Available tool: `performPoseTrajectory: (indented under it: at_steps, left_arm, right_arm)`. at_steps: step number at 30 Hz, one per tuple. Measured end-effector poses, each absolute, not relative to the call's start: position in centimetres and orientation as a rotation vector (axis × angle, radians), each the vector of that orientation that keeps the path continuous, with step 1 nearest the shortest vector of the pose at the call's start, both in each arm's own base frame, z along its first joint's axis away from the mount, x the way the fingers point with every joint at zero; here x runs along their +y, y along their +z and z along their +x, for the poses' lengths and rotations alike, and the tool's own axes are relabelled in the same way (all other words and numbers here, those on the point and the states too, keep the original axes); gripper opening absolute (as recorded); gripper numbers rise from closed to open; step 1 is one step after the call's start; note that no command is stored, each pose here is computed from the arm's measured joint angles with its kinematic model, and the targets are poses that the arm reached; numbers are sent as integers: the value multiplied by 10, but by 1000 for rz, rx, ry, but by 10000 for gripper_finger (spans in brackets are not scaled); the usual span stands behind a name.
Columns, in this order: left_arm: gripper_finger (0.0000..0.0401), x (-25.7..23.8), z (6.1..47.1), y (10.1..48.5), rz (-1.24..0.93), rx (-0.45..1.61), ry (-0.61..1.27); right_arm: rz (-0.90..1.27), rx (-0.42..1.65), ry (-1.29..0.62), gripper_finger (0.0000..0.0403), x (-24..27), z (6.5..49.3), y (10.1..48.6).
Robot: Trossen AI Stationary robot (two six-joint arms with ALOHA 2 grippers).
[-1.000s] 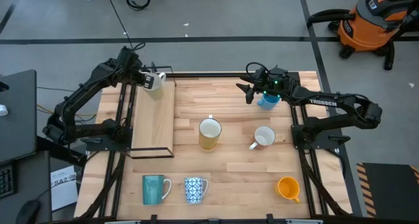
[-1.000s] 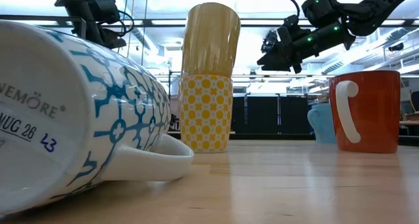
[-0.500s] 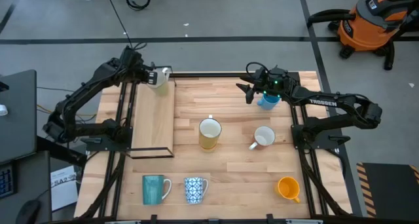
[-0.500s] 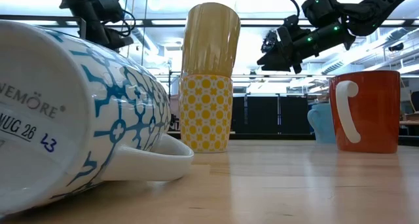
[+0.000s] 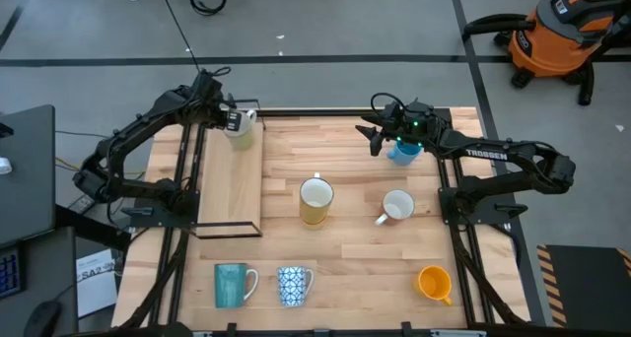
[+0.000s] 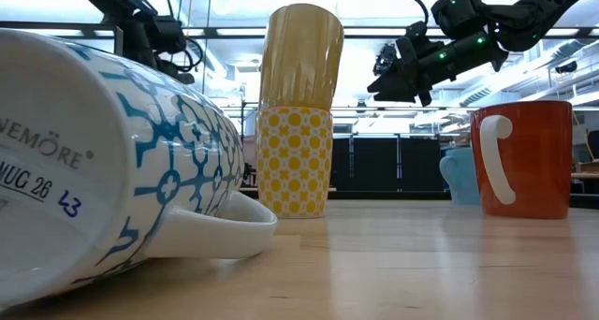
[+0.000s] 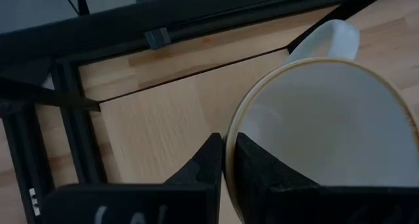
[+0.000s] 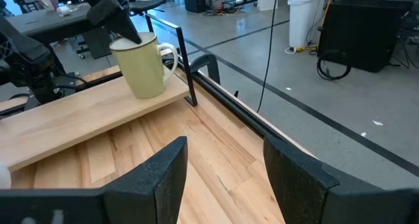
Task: Place coffee mugs
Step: Put the light green mug on the shelf, then adjust the light green mug on the shelf
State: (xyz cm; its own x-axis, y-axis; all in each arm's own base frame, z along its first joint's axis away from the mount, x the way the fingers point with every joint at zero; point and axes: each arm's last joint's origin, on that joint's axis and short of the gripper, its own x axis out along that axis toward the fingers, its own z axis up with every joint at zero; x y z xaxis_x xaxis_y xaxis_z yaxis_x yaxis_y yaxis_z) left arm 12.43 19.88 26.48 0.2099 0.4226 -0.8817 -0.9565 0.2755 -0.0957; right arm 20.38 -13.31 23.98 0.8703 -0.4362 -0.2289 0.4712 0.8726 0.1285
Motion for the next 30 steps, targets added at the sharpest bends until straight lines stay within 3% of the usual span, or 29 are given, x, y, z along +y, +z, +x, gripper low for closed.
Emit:
performPoseTrajectory:
  at_steps: [5, 16, 24, 30]
  left_arm:
    - [46, 199, 124, 265, -775, 867, 1106]
    - [135, 199, 124, 271, -765, 867, 1105]
    - [131, 198, 126, 321, -745, 805, 1098]
    - [131, 186, 144, 354, -691, 723, 935]
  right_arm:
    - [183, 196, -477, 207, -133, 204, 240]
    - [182, 196, -477, 207, -133, 204, 240]
    - [182, 196, -477, 207, -133, 204, 240]
    - [182, 196, -477, 207, -133, 204, 240]
